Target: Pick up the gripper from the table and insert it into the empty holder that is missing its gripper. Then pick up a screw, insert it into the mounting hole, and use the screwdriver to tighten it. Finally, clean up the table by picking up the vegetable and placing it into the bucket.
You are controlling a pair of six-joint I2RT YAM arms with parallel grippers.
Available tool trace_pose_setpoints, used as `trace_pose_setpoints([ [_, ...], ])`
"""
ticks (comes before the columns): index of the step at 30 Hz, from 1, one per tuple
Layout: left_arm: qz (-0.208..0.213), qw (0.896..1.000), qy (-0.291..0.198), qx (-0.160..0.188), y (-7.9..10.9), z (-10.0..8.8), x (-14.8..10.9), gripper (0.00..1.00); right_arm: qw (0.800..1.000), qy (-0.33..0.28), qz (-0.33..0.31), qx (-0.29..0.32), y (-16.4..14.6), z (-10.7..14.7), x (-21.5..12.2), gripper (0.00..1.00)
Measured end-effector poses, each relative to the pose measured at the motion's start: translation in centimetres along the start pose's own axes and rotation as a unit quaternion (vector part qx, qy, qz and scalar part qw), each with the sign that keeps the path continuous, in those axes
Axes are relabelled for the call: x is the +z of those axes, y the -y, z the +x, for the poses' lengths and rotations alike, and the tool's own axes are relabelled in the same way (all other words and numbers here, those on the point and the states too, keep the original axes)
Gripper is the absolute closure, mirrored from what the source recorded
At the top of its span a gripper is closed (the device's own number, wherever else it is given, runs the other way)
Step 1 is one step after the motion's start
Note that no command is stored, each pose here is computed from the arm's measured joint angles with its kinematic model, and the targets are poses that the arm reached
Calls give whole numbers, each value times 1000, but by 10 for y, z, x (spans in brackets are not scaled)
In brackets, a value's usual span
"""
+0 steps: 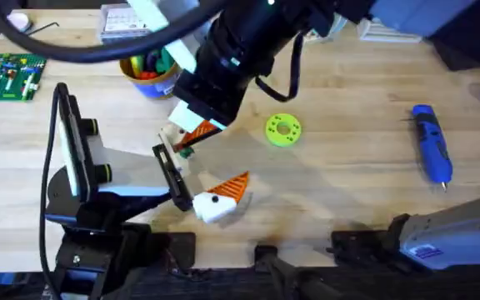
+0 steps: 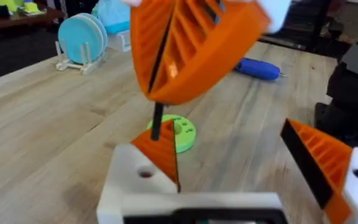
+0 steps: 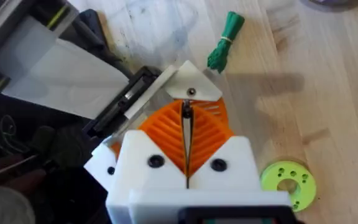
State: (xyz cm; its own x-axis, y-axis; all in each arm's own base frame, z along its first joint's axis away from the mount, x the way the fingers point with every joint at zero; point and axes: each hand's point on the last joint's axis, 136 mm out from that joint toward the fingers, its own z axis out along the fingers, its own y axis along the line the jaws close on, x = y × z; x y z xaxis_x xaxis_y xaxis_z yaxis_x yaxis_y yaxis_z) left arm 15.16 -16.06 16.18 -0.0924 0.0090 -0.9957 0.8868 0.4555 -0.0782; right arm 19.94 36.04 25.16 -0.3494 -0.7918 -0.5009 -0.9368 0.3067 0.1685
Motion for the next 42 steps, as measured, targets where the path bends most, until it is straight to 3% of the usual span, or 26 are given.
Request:
trace_pose_setpoints([
  [42,2,1000,-1,-11,1,0,0,8,999,-36,-7,-3,-1,4,31,995],
])
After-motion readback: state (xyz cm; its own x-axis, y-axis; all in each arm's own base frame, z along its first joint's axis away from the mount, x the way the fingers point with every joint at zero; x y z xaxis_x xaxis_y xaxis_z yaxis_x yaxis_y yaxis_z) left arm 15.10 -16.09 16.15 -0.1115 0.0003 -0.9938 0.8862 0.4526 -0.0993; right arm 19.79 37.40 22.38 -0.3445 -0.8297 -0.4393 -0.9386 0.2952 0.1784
